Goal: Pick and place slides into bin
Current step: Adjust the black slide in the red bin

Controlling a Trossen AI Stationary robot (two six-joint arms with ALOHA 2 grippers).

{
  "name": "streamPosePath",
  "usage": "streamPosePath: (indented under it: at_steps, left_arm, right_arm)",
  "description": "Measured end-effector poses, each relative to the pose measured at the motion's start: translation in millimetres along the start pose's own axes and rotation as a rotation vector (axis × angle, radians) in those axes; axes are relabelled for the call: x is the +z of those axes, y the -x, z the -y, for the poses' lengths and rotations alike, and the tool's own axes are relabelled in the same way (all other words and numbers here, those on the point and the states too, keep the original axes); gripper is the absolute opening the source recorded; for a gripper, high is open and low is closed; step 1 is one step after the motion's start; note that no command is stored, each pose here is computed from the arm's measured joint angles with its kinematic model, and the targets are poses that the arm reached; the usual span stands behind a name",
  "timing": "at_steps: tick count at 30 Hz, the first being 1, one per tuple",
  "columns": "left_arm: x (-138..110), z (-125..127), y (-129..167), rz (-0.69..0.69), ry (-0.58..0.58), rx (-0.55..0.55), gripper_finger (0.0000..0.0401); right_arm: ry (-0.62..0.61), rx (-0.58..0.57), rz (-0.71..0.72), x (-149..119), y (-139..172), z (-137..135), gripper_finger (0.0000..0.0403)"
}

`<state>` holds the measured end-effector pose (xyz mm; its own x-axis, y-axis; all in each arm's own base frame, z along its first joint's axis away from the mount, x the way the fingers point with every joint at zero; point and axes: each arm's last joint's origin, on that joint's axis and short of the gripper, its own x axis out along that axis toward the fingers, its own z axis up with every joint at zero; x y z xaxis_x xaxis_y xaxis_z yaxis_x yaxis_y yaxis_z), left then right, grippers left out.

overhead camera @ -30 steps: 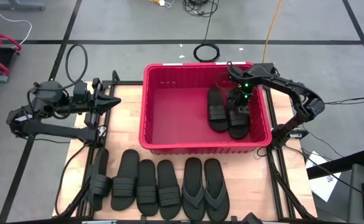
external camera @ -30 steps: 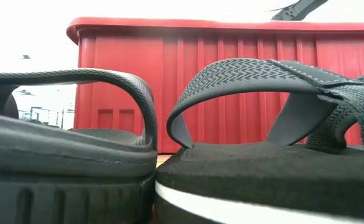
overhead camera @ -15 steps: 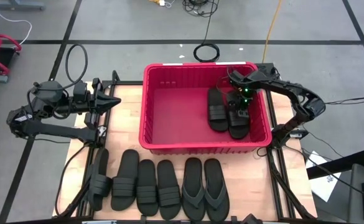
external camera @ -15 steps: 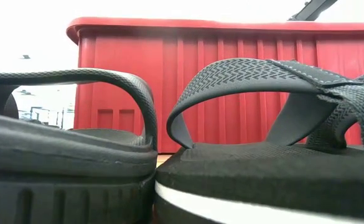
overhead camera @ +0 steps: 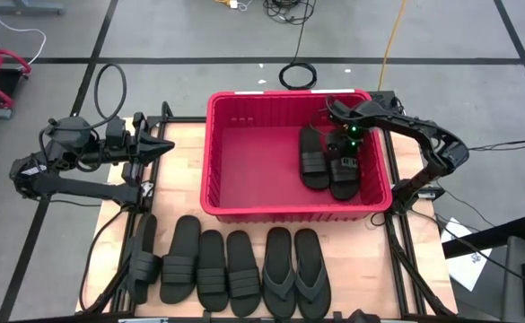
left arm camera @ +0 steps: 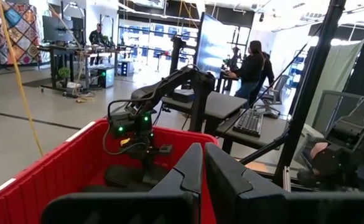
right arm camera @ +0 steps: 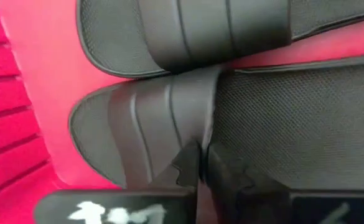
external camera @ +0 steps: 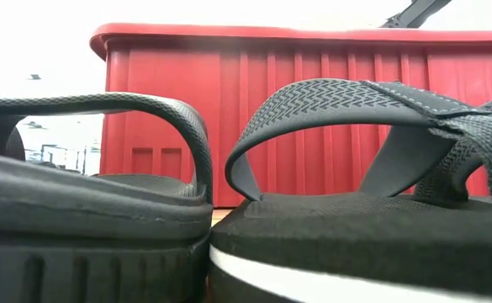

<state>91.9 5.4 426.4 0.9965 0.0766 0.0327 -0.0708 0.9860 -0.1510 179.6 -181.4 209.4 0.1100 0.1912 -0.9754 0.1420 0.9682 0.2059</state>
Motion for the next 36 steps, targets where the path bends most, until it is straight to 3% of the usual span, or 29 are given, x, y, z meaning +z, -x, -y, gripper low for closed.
streamPosePath:
  at_steps: [20, 33, 36]
  left_arm:
    - [0, 0, 0, -0.001, -0.025, 0.000, 0.0021]
    - [0, 0, 0, -0.001, -0.024, -0.004, 0.0021]
    - [0, 1, 0, -0.004, -0.024, -0.026, 0.0021]
  right_arm:
    - [0.069, -0.148, -0.027, 7, 14, 6, 0.0001]
    - [0.052, -0.082, 0.018, 8, 14, 3, 0.0013]
    - [0.041, -0.055, 0.024, 7, 14, 2, 0.0036]
